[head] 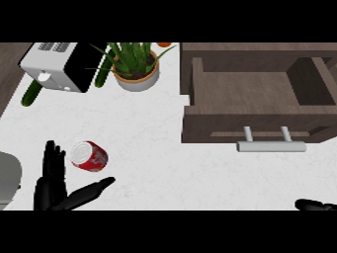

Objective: Pick up the can, place it into the drawer and close the drawer

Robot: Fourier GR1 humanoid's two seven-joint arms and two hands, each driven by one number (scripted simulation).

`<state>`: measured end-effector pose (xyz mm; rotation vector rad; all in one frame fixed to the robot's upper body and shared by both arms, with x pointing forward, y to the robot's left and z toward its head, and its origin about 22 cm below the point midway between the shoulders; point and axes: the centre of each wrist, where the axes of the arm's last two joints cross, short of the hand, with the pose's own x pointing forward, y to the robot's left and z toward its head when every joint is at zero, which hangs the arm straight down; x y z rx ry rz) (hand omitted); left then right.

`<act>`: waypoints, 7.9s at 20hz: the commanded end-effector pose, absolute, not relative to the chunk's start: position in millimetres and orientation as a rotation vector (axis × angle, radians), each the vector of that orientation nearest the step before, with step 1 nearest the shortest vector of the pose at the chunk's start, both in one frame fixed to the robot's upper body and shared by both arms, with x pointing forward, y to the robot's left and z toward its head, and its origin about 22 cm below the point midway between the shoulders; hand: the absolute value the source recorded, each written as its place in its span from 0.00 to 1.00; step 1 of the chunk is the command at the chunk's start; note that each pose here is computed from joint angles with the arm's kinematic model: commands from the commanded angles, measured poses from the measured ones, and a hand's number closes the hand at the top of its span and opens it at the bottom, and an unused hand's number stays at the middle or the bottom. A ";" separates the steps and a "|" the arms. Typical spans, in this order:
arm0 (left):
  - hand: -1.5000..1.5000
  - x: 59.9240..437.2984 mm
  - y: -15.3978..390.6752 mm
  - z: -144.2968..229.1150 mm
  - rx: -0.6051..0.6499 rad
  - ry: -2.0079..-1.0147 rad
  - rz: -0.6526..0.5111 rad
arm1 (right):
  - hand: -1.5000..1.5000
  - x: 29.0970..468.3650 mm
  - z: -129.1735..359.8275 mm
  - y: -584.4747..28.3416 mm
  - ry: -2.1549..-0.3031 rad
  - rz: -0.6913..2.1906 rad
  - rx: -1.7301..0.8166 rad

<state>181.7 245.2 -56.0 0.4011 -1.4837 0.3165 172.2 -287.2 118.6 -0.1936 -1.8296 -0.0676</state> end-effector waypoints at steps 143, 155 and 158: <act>0.00 432.7 -25.5 267.0 0.062 -1.740 0.016 | 0.00 265.5 165.4 -247.2 -1.940 0.733 -0.750; 0.00 442.5 -7.8 264.9 0.062 -1.732 -0.004 | 0.00 346.8 111.4 -214.2 -1.792 0.976 -0.976; 0.00 437.2 -16.7 264.9 0.037 -1.728 0.006 | 0.00 349.0 68.5 -200.2 -1.778 0.994 -0.972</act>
